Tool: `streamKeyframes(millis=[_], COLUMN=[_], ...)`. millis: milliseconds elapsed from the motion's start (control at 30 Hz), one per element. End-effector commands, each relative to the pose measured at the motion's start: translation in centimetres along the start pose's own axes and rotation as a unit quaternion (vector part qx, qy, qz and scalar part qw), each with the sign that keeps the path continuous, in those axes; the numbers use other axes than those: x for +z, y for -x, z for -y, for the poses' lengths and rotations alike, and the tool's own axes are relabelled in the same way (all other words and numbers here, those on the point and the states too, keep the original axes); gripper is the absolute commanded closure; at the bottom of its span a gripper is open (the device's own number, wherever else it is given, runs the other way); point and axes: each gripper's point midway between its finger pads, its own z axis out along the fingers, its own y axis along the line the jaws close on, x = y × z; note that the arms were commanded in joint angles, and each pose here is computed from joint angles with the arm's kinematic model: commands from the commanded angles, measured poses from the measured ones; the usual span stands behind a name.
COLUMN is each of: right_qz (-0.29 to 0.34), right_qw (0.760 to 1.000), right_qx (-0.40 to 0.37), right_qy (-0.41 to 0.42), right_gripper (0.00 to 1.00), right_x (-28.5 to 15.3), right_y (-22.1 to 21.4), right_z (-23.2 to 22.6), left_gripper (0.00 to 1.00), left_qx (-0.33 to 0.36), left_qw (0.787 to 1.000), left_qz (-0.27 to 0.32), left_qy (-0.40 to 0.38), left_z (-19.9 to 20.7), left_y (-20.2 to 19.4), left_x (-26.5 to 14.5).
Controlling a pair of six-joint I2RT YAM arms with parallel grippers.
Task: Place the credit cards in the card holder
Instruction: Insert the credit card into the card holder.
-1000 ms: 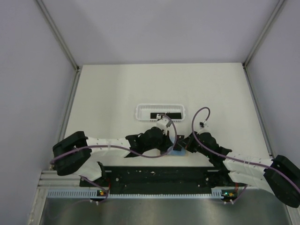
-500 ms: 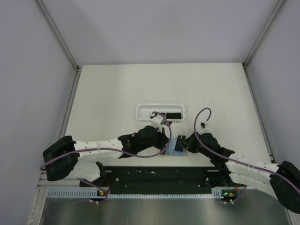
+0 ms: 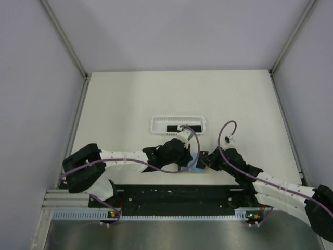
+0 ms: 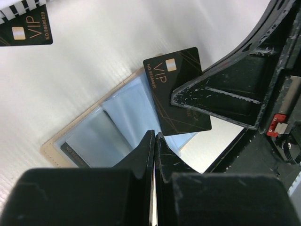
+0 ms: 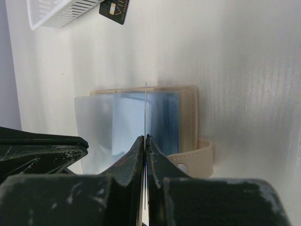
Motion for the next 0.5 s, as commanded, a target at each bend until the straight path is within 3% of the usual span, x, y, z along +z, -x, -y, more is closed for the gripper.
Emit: streamKeyframes(millis=[0,467], right_qz=[0.019,0.077], right_qw=[1.0,0.993], right_qx=[-0.009,-0.081], right_qy=[0.001,-0.034], right_gripper=[1.0,1.0], right_x=[-0.1,-3.1], right_y=[1.3,6.4], right_z=[-0.9,-3.5], left_gripper=[1.0,1.0], left_qx=[-0.017,-0.033], left_qw=[0.999,0.998], left_qz=[0.021,-0.002], left_qy=[0.019,0.062], left_z=[-0.8,-3.6], left_y=[0.3,-2.8], left_x=[0.2,-0.5])
